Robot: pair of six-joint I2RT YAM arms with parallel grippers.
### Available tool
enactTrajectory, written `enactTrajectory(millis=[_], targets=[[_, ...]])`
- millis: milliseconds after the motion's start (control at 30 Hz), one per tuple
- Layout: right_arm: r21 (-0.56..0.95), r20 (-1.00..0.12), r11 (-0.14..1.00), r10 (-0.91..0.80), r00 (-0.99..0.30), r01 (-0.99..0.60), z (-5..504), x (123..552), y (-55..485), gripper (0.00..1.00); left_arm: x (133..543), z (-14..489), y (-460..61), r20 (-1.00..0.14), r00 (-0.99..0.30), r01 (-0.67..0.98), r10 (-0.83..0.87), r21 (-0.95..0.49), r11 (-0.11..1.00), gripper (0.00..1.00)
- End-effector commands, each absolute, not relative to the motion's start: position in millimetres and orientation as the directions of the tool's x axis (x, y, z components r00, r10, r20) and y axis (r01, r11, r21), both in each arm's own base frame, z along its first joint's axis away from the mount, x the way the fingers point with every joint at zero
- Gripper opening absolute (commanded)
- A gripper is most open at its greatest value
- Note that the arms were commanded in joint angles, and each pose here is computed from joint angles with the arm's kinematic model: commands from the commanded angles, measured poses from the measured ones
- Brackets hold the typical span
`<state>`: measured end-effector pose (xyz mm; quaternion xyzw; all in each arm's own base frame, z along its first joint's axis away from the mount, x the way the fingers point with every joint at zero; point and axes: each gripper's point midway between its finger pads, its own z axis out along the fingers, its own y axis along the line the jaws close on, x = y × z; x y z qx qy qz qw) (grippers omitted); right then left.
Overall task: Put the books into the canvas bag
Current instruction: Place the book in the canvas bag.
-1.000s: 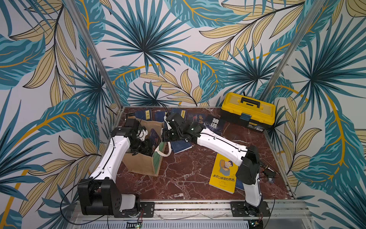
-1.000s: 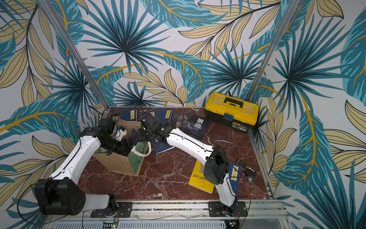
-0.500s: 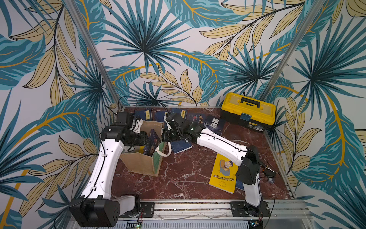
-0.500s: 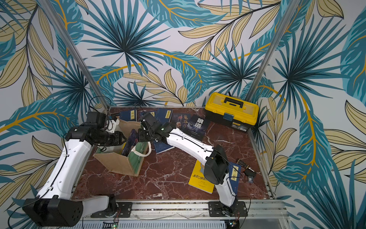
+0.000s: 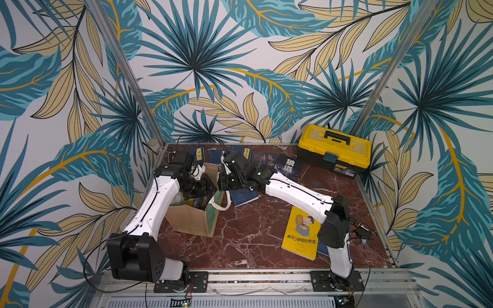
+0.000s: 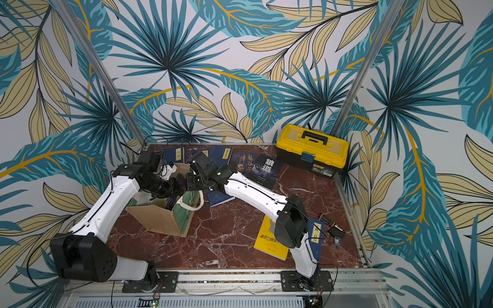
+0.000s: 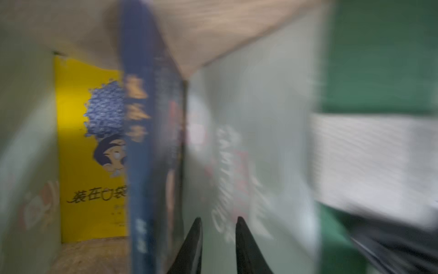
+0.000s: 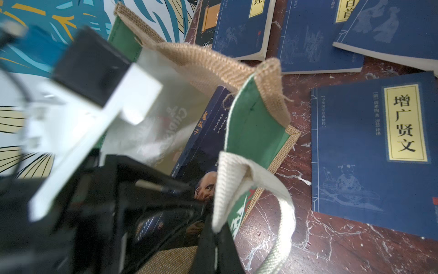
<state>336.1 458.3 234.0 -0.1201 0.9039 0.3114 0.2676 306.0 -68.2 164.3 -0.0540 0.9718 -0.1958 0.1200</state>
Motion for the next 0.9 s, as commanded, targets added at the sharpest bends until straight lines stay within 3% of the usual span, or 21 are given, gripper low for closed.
enactTrajectory(millis=[0, 133, 500, 633, 867], targets=[[0.488, -0.552, 0.784, -0.063, -0.831, -0.383, 225.0, 334.1, 456.6, 0.0, 307.0, 123.0, -29.2, -0.156, -0.962, -0.178, -0.226, -0.269, 0.946, 0.38], [0.49, -0.557, 0.78, -0.065, -0.828, -0.39, 226.0, 334.5, 457.8, 0.0, 303.0, 101.8, -7.8, -0.138, -0.96, -0.223, -0.245, -0.153, 0.963, 0.45], [0.5, -0.562, 0.765, -0.07, -0.824, -0.406, 229.3, 334.7, 461.7, 0.0, 308.0, 124.4, -9.9, -0.21, -0.948, -0.202, -0.241, -0.193, 0.96, 0.5], [0.502, -0.571, 0.759, -0.069, -0.818, -0.415, 237.6, 333.4, 460.3, 0.24, 310.1, 164.5, -20.6, -0.297, -0.926, -0.156, -0.234, -0.264, 0.952, 0.5], [0.476, -0.605, 0.766, -0.071, -0.793, -0.432, 263.8, 330.3, 447.7, 0.4, 305.9, 240.6, -38.1, -0.479, -0.844, -0.058, -0.24, -0.363, 0.93, 0.5]])
